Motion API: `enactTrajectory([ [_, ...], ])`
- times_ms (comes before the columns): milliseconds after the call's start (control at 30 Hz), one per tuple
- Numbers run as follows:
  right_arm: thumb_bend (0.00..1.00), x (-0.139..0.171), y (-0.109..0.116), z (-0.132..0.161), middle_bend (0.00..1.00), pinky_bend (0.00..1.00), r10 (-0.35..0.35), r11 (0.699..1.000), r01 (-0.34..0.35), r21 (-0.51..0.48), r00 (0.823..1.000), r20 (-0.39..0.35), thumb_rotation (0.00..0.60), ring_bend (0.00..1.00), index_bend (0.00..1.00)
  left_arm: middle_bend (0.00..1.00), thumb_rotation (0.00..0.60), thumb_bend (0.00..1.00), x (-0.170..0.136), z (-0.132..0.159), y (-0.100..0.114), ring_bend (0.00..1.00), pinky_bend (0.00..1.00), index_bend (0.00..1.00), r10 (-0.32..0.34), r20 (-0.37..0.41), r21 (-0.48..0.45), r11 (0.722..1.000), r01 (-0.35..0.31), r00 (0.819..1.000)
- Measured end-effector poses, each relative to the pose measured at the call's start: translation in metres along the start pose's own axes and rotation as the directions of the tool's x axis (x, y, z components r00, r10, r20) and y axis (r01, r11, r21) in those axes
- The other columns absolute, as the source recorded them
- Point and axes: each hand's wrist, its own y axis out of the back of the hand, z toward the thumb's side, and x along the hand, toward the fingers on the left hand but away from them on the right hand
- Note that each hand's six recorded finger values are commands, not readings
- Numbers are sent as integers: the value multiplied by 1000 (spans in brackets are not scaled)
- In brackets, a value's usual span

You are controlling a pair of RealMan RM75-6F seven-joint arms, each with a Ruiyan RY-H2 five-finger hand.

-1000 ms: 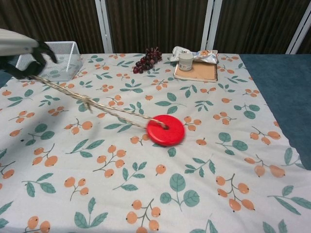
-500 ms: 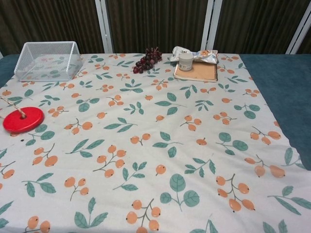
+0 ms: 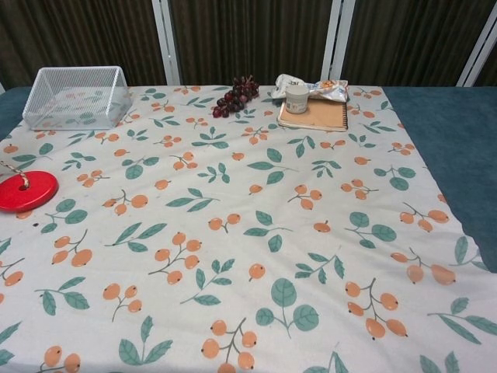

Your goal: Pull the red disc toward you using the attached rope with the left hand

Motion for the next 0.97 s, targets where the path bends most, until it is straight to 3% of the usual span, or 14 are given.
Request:
enactTrajectory([
  [67, 293, 1, 0, -1, 0, 0, 1, 1000, -1, -1, 1000, 1, 600, 0, 0, 2, 600, 454, 2, 6, -13, 0, 58, 65, -57, 15, 1, 998, 57, 998],
  [133, 293, 1, 0, -3, 0, 0, 0, 1000, 0, 0, 1000, 7, 600, 0, 0, 0, 600, 408, 2, 9, -27, 0, 50, 0, -113, 18, -2, 994, 113, 993],
  [200, 292, 2, 1, -4, 0, 0, -3, 1000, 3, 2, 1000, 11, 600, 0, 0, 0, 600, 400, 2, 10, -38, 0, 49, 0, -155, 15, -6, 988, 155, 988],
  [267, 293, 2, 2, -6, 0, 0, -7, 1000, 7, 1, 1000, 16, 600, 0, 0, 0, 600, 400, 2, 8, -42, 0, 49, 0, -158, 6, -10, 987, 158, 987],
  [633, 293, 3, 6, -5, 0, 0, -18, 1000, 19, -10, 1000, 15, 600, 0, 0, 0, 600, 432, -37, -9, -32, 0, 42, 0, -77, -34, -84, 994, 74, 996],
  [833, 293, 5, 7, -2, 0, 0, -16, 1000, 16, -12, 1000, 6, 600, 0, 0, 0, 600, 448, -97, -12, -39, 0, 43, 0, 9, -38, -118, 993, -14, 999],
  [967, 294, 6, 5, 3, 0, 0, -11, 1000, 11, -11, 1000, -11, 600, 0, 0, 0, 600, 448, -143, -4, -61, 0, 43, 0, 13, -25, -142, 990, -16, 1000],
])
